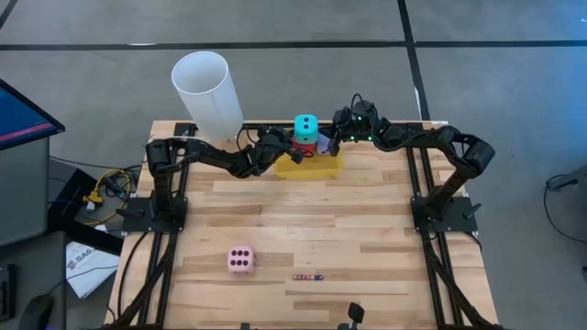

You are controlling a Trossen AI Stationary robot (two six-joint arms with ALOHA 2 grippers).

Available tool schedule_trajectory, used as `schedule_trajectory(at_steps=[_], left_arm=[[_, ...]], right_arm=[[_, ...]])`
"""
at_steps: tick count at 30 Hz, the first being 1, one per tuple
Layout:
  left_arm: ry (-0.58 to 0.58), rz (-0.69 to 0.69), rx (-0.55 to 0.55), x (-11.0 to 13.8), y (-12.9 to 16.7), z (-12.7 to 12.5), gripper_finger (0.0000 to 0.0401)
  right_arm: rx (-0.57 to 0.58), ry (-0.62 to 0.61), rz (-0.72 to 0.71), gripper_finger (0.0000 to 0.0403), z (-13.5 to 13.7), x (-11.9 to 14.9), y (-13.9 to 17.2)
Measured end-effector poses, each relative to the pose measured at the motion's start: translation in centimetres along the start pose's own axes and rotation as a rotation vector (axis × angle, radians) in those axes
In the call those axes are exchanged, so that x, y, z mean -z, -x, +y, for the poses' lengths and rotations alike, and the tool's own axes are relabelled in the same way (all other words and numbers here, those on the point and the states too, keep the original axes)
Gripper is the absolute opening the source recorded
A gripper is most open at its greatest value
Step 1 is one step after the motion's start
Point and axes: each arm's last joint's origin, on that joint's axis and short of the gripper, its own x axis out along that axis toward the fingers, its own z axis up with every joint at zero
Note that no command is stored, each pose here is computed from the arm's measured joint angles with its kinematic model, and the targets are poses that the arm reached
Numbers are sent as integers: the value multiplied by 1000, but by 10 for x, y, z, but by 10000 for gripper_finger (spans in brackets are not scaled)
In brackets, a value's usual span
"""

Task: Pick & Place Dice
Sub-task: Put the big light blue dice into the yellow bin

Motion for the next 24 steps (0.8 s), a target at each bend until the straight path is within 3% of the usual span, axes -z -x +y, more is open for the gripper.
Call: schedule_trajectory(at_steps=[24], left_arm=[[1,41,-4,4,-1,2,0]], right_arm=[[-4,-1,13,0,0,1,0]])
